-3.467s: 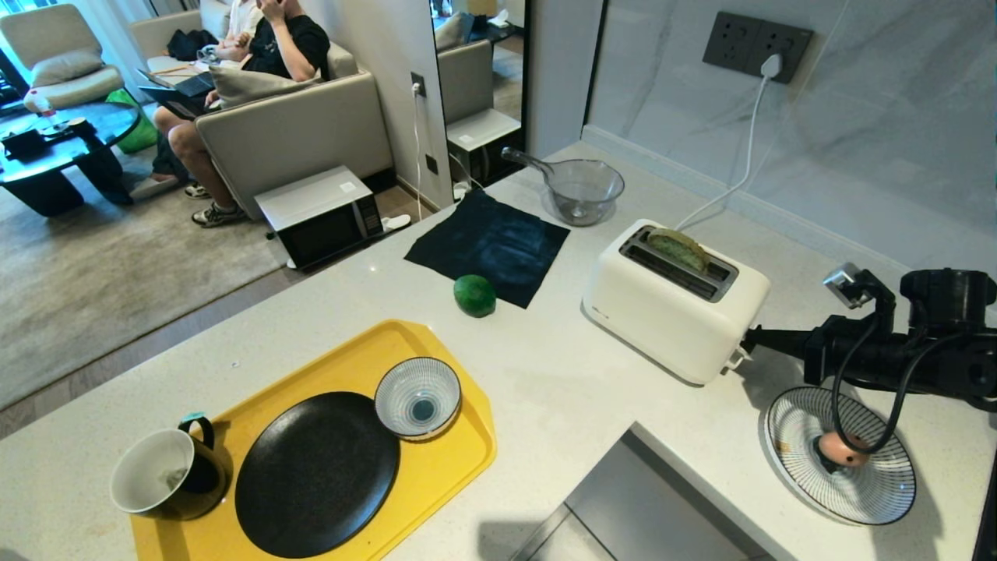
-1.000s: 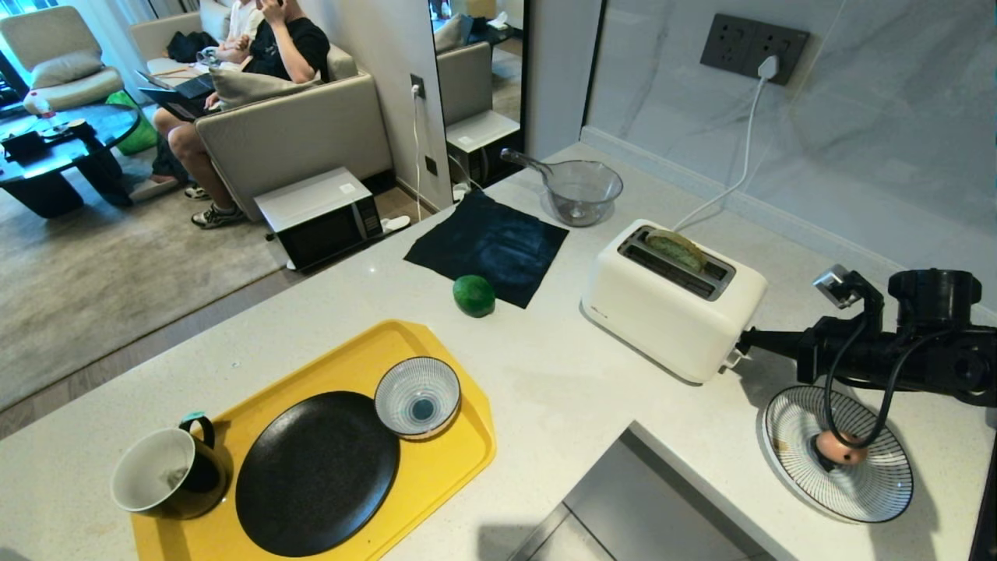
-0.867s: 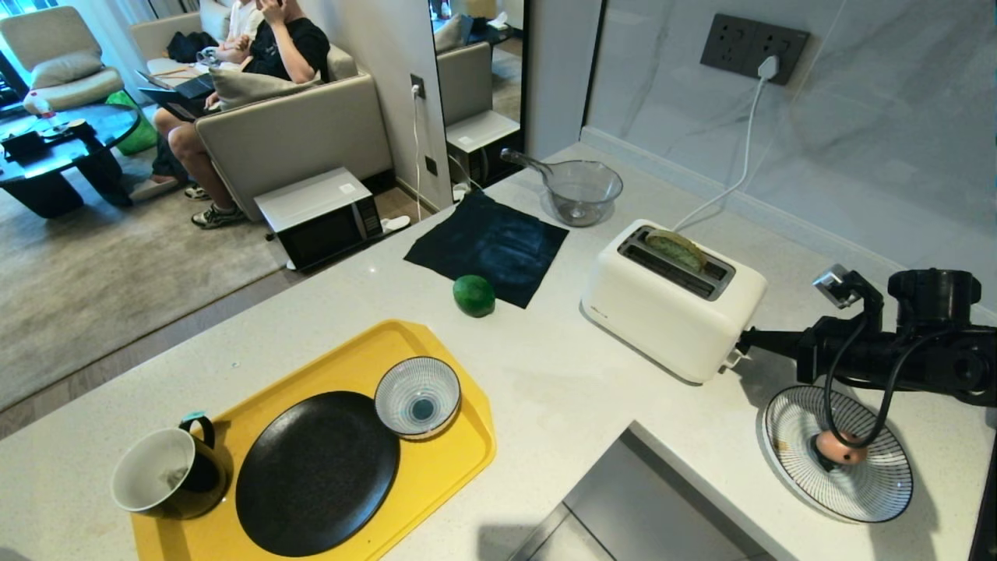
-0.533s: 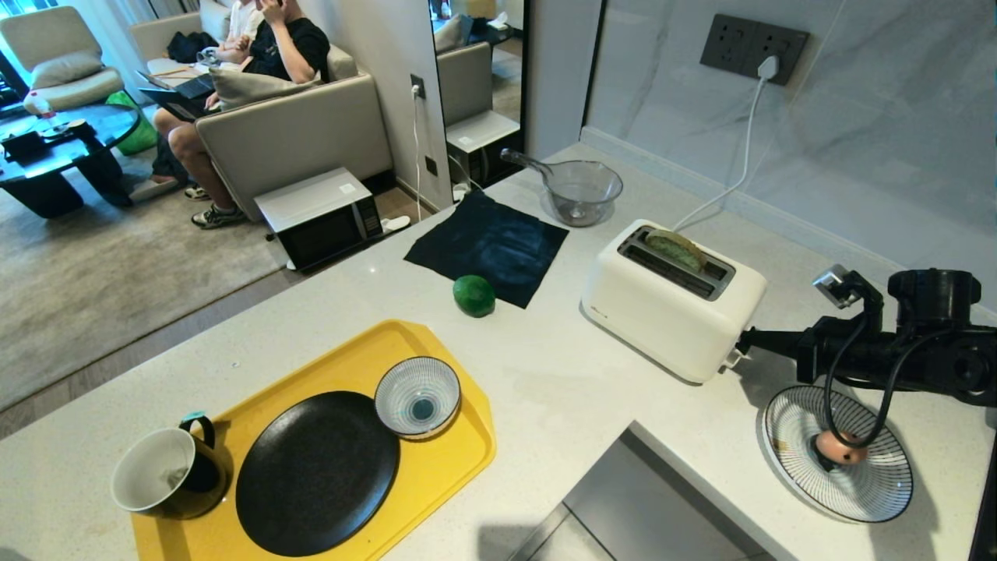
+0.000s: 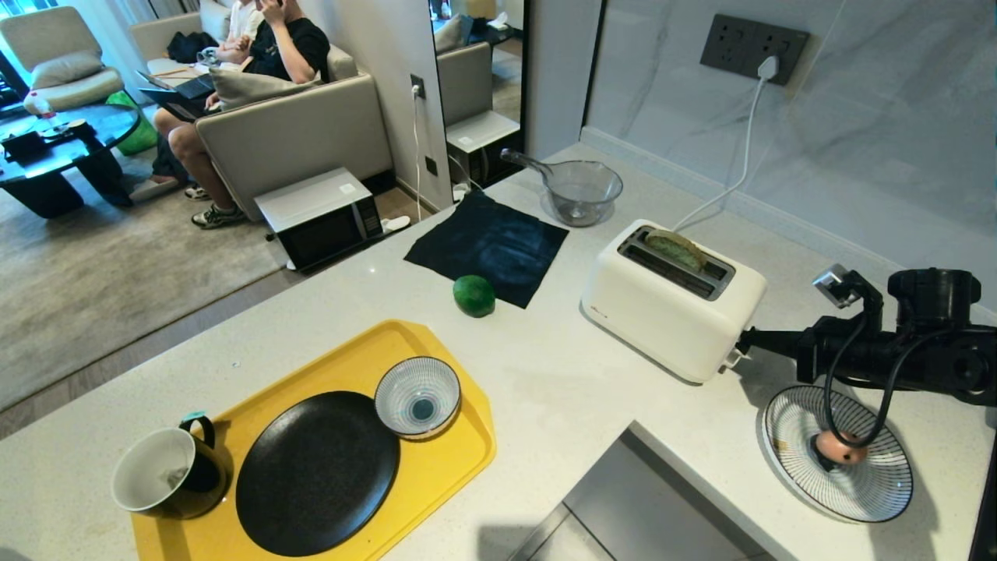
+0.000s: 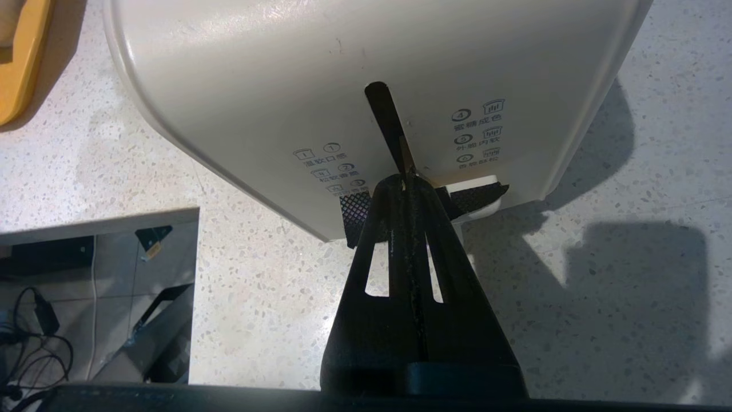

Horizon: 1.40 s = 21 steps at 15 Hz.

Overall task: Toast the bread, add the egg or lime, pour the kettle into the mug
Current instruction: Use a bread toaster

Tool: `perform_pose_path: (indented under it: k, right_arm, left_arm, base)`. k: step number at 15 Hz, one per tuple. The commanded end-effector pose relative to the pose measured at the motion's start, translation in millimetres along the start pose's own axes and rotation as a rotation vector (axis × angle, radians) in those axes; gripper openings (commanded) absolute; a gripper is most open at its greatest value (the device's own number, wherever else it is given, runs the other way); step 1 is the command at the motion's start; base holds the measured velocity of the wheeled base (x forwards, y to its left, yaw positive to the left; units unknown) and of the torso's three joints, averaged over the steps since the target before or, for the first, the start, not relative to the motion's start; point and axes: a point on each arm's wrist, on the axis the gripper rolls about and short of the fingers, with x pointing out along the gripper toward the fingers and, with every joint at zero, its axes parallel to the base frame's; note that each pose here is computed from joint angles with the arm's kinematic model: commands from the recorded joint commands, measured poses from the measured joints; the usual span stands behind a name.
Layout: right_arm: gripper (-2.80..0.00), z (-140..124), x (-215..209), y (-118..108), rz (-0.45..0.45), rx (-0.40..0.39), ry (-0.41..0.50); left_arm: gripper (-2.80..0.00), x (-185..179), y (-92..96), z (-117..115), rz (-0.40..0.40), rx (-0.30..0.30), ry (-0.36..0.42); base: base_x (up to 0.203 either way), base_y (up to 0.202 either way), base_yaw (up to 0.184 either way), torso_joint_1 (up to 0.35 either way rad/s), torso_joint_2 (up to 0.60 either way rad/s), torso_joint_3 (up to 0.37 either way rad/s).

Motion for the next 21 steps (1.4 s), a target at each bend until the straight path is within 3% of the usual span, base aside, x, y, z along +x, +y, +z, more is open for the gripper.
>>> perform_pose_path:
  k: [1,21]
  right_arm:
    - [-2.80,0.1,0.4,-0.2,0.004,-0.006,-0.004]
    - [-2.80,1.4,0.5,-0.8,0.005,-0.001,-0.002]
  left_arm:
    - [-2.80,1.1,-0.1,-4.7,-0.001,-0.001,0.015]
    - [-2.80,1.1,-0.1,-4.7,0.000,-0.001,0.015]
  base:
    - [0.000,0.000,0.000,0.000,0.00,0.000]
    - [0.000,0.000,0.000,0.000,0.00,0.000]
